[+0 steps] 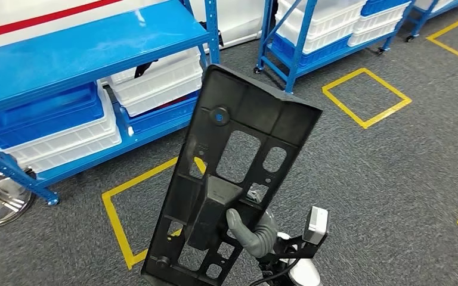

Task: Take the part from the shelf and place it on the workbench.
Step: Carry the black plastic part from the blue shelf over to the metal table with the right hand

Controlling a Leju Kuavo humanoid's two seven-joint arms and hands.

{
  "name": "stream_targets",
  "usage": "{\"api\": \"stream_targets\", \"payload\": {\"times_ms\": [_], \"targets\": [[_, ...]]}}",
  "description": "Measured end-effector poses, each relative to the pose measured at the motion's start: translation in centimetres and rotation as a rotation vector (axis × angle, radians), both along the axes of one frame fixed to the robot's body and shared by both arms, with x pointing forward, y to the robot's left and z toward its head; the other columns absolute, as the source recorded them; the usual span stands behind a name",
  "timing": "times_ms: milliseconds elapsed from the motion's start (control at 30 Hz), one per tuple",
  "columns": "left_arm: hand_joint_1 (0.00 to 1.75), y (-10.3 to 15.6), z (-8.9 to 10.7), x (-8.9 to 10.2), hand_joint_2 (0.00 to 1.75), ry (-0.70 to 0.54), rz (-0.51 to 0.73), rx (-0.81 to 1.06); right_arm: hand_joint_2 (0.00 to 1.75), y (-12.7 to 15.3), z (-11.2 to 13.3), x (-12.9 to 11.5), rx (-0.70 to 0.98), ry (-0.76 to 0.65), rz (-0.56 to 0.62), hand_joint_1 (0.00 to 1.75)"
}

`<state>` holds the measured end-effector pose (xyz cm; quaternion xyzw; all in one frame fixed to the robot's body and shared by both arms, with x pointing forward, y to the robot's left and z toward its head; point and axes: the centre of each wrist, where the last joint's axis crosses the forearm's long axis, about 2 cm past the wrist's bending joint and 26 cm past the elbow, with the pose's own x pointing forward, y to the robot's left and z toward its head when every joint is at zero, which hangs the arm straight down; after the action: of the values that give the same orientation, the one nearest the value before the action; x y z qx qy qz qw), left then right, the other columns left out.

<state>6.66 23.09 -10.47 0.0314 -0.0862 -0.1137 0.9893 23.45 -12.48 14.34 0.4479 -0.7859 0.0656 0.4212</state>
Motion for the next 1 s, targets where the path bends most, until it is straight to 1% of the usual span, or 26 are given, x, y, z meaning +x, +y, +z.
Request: {"api": "stream_targets", "payload": {"times_ms": [167, 367, 533, 667, 767, 1000], "targets": [[0.0, -0.2, 0.1, 0.3, 1.75, -0.002, -0.008, 0.059, 1.75, -1.5, -0.9, -1.1, -0.023, 0.077, -0.124, 1.75], [0.0, -0.1, 0.1, -0.1, 1.75, -0.037, 0.042, 0.151, 1.75, -3.4, -1.8, -1.6, -0.028, 0.121, -0.246, 1.75], [0.0, 0.3, 0.0, -0.4, 1.75, -0.063, 0.086, 0.184, 1.75, -5.1, -2.1, -0.7, -0.013, 0.092, -0.348, 1.75], [0.0, 0.8, 0.0, -0.4, 1.75, -0.083, 0.093, 0.195, 1.75, -6.1, -2.1, 0.1, -0.019, 0.066, -0.431, 1.75], [0.0, 1.3, -0.1, -0.3, 1.75, -0.11, 0.097, 0.199, 1.75, -6.4, -1.7, 0.6, -0.025, 0.047, -0.441, 1.75], [0.0, 1.6, 0.0, -0.1, 1.75, -0.172, 0.132, 0.238, 1.75, -6.2, -0.9, 1.7, -0.022, 0.028, -0.358, 1.75]]}}
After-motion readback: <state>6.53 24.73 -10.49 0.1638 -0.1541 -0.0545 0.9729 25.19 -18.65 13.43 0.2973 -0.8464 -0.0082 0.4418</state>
